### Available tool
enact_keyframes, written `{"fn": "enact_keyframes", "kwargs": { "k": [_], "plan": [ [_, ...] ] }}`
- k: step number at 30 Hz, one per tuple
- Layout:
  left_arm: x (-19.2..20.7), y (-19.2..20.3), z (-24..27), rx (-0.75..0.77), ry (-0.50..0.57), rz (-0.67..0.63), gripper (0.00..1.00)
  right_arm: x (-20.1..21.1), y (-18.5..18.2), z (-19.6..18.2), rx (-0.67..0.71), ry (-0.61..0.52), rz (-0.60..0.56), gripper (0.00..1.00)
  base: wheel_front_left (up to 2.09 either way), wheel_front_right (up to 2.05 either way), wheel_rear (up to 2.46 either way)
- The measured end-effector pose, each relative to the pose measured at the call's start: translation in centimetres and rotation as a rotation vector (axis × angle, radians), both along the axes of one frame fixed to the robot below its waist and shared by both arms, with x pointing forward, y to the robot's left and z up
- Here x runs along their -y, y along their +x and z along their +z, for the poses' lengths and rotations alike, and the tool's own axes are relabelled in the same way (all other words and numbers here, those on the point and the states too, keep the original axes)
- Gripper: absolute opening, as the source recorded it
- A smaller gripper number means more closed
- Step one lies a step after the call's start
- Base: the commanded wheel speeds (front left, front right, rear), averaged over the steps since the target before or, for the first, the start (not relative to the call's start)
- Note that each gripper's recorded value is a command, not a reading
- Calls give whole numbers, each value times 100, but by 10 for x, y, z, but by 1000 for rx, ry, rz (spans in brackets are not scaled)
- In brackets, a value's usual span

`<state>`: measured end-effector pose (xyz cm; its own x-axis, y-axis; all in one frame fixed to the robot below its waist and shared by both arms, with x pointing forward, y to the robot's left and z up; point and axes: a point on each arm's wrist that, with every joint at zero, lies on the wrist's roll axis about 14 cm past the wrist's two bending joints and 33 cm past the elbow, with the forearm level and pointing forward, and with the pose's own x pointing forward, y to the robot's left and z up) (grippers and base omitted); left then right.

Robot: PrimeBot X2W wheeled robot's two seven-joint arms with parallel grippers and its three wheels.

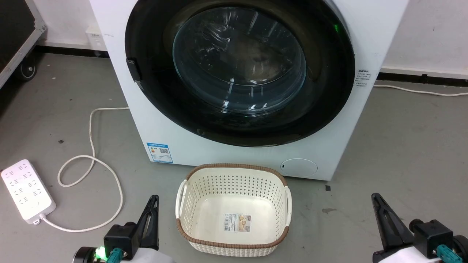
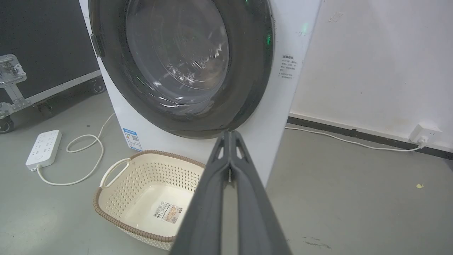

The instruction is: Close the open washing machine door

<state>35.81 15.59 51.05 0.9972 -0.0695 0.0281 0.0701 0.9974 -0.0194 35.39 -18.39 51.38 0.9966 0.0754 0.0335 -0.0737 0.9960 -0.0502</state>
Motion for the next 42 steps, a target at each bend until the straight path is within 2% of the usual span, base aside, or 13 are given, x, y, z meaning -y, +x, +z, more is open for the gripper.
{"fn": "enact_keyframes", "kwargs": {
  "k": [42],
  "plan": [
    [-13, 8, 8, -23, 41, 41, 0, -14, 10, 5, -36, 0, 34, 0, 0, 0, 0]
  ]
}}
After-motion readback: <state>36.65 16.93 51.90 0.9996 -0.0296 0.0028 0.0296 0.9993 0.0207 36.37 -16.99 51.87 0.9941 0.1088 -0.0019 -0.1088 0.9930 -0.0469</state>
